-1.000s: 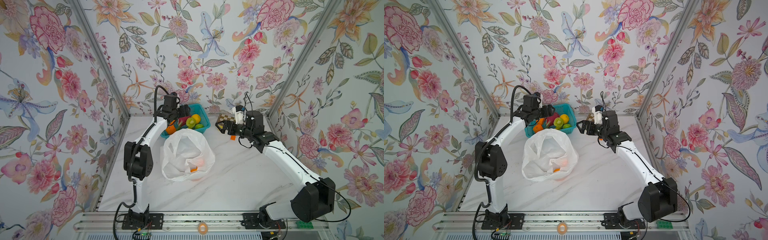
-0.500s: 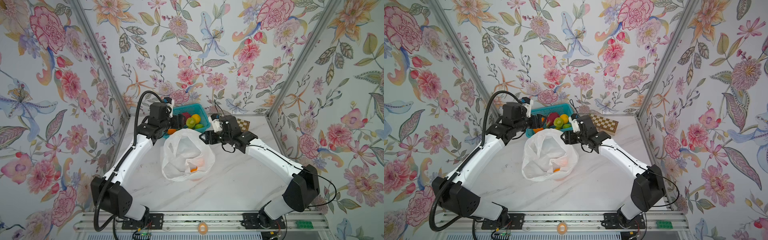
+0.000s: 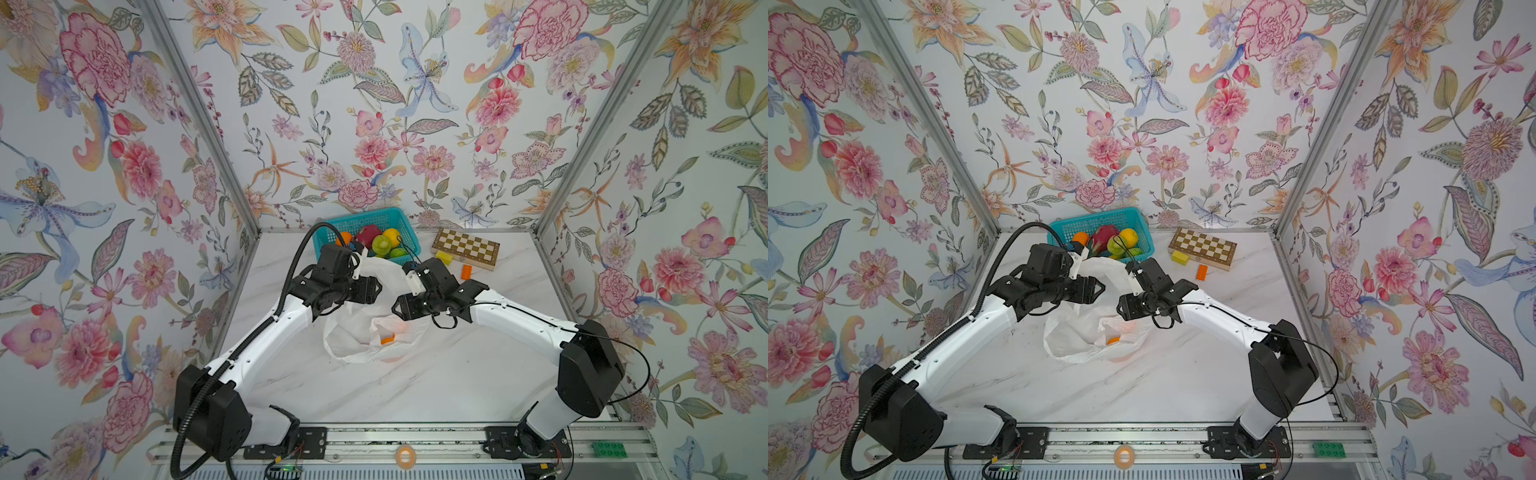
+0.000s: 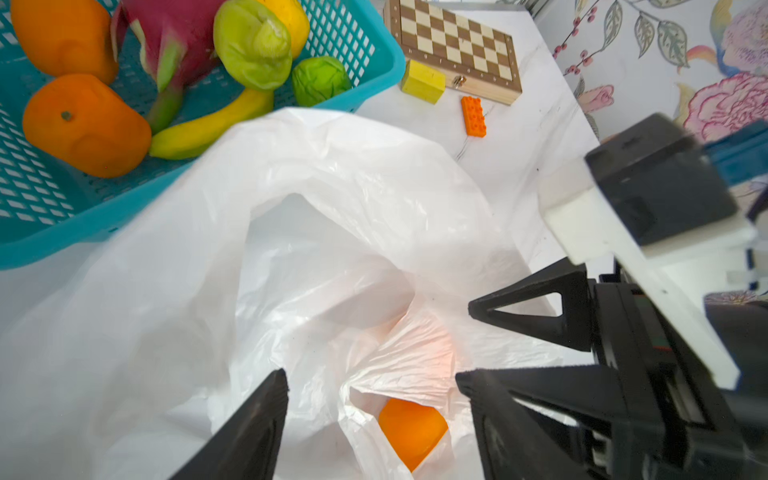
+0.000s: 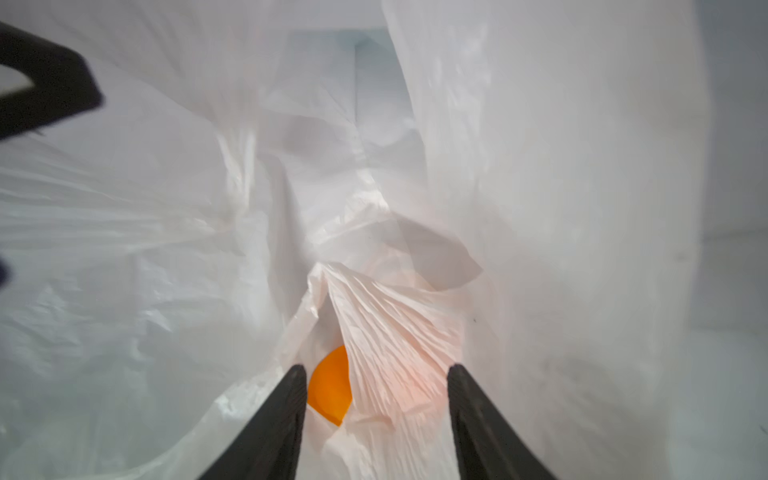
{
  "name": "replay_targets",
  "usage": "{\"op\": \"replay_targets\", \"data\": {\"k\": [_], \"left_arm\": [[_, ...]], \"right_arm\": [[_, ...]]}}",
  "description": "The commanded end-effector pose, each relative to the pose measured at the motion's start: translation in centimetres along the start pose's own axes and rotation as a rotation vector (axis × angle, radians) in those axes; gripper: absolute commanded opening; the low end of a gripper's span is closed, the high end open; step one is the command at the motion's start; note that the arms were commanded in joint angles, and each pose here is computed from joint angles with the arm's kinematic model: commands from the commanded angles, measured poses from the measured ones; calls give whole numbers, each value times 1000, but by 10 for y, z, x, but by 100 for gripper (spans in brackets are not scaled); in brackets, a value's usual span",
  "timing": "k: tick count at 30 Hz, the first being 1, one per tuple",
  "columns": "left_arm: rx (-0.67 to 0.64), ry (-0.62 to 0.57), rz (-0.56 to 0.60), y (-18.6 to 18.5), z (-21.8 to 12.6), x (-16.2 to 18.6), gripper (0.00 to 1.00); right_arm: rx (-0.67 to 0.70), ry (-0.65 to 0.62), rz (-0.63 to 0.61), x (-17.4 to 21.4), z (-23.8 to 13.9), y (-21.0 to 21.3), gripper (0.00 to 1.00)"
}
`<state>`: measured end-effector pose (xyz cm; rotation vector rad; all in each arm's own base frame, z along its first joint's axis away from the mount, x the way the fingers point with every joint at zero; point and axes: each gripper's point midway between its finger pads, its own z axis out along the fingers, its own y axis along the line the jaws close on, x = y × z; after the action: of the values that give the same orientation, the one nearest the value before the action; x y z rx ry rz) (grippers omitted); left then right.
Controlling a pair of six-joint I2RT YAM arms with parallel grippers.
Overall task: Untie the knot of the plastic bag and take out the fruit
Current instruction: 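Move both grippers down to the bag opening above the oranges, then hold the bag rim with the left gripper while the right gripper reaches toward the oranges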
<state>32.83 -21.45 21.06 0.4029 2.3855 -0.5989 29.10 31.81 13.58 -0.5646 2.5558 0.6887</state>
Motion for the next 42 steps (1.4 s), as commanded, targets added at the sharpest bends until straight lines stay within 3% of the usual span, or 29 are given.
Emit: {"op": "replay_targets", "data": {"k": [1,5,10,16,20,22,27,29,32,38,42], "left_arm": [[33,84,56,-4,5,29,72],[86,156,91,-10,17,54,72],[202,251,214,-30,25,84,73],[213,304,325,-28,45,111,73],[241,273,361,-32,55,113,74],[268,250,382,-37,59,114,74],[288,239,422,-41,64,118,74],[292,238,422,-41,66,119,74],[299,242,426,-43,67,122,74],[334,218,439,-47,63,124,74],[372,175,509,-54,54,122,75]], "right_arm": [[77,69,44,35,-3,-24,55],[126,118,82,69,-3,-42,54],[193,172,112,103,2,-63,54],[232,234,151,124,15,-75,54],[230,189,139,117,7,-71,63],[208,137,132,103,-4,-64,69],[127,-30,144,60,-42,-42,75],[99,-89,188,44,-54,-38,72],[65,-140,290,21,-65,-39,57],[-2,-79,377,-9,-56,-27,47],[5,-1,394,-14,-42,-25,42]]}}
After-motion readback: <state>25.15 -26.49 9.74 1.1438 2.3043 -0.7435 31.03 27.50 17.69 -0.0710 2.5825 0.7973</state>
